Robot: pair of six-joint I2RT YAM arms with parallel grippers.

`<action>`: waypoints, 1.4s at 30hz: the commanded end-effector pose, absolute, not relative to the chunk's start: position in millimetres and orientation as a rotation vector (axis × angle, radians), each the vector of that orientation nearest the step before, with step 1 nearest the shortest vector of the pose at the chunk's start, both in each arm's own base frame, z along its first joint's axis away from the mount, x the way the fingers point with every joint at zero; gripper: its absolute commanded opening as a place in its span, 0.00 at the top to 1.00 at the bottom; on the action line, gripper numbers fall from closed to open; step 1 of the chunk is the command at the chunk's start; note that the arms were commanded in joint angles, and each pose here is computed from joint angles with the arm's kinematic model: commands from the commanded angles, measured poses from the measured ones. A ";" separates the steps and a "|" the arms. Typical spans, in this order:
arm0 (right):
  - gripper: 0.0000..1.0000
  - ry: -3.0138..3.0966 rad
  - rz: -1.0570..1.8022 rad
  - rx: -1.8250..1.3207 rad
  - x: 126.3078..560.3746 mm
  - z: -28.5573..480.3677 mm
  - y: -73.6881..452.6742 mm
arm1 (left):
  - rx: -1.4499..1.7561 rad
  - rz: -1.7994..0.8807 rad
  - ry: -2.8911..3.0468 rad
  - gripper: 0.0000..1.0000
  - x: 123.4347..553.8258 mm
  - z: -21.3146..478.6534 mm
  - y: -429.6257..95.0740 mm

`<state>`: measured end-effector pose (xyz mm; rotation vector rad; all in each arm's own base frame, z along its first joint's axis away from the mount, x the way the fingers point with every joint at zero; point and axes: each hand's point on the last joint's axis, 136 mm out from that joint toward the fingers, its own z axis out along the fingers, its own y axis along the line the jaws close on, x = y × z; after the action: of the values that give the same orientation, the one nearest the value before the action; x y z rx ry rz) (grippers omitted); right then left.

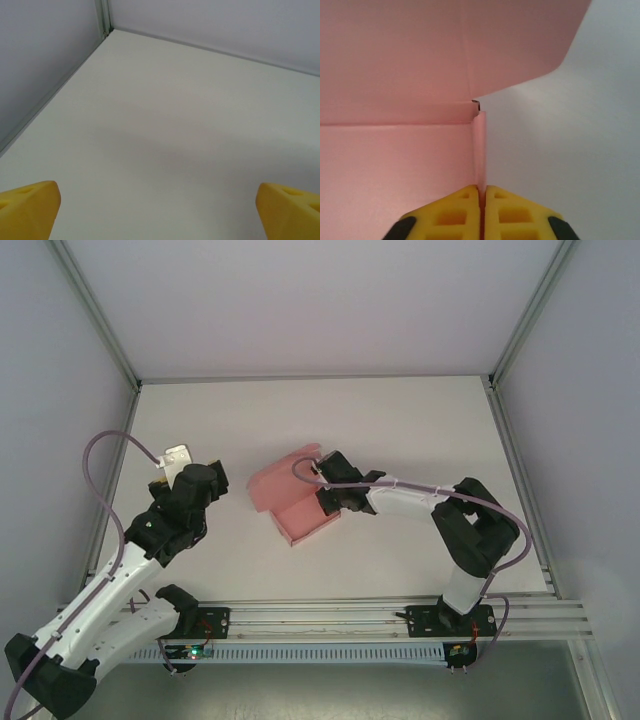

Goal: Assemble paper box

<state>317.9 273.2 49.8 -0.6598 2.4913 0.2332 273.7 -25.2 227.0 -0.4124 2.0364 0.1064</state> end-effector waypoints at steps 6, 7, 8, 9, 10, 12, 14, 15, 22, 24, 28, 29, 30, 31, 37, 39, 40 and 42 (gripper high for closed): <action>0.99 2.382 0.077 -0.189 301.7 73.6 220.3 | -0.404 0.044 2.021 0.00 286.8 239.5 -35.6; 0.99 2.373 0.092 -0.118 295.6 70.6 216.0 | -0.387 0.020 2.027 0.00 288.9 238.7 -40.7; 0.99 2.359 0.086 -0.039 289.7 68.9 209.5 | -0.363 -0.011 2.030 0.00 291.4 239.2 -46.8; 0.99 2.342 0.103 0.002 284.1 68.0 209.3 | -0.332 -0.049 2.037 0.00 293.9 239.0 -54.4; 0.98 2.332 0.104 0.049 279.0 67.1 206.9 | -0.298 -0.086 2.046 0.00 295.8 238.2 -62.3; 0.96 2.328 0.144 0.039 271.2 66.0 214.4 | -0.199 -0.183 2.063 0.00 298.4 238.5 -82.8; 0.87 2.351 0.150 0.008 266.9 64.6 218.3 | -0.059 -0.301 2.070 0.00 297.8 238.0 -108.2; 0.74 2.360 0.149 -0.008 265.5 64.6 218.3 | 0.032 -0.372 2.065 0.00 295.3 238.5 -123.4; 0.42 2.291 0.128 -0.245 260.4 106.4 208.2 | 0.375 -0.523 2.059 0.00 278.7 231.4 -164.1; 0.27 2.255 0.194 -0.377 262.6 118.4 206.8 | 0.421 -0.535 2.062 0.00 277.8 228.6 -166.7; 0.10 2.133 0.455 -0.585 276.0 153.9 202.6 | 0.575 -0.553 2.074 0.00 272.9 216.0 -171.7; 0.07 2.080 0.520 -0.656 278.6 166.0 202.1 | 0.612 -0.567 2.079 0.00 272.1 211.2 -173.2; 0.04 2.031 0.574 -0.725 279.5 175.2 202.5 | 0.633 -0.582 2.082 0.00 272.6 208.3 -174.2; 0.04 1.974 0.632 -0.816 277.7 183.9 203.5 | 0.662 -0.610 2.082 0.00 272.0 206.7 -177.2; 0.06 1.826 0.747 -1.188 273.3 200.4 208.7 | 0.828 -0.696 2.145 0.03 270.4 191.1 -190.0; 0.09 1.875 0.730 -1.208 285.4 194.0 208.4 | 0.890 -0.667 2.170 0.01 275.2 178.8 -190.7; 0.12 1.901 0.740 -1.236 288.7 188.3 208.0 | 0.901 -0.645 2.194 0.01 279.7 172.8 -189.6; 0.13 1.929 0.779 -1.301 290.0 178.3 208.6 | 0.920 -0.618 2.222 0.00 286.5 164.2 -188.8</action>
<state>309.2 204.5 192.7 -1.1156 1.9494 0.6664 285.7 -189.6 166.5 0.8104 2.2314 -0.6423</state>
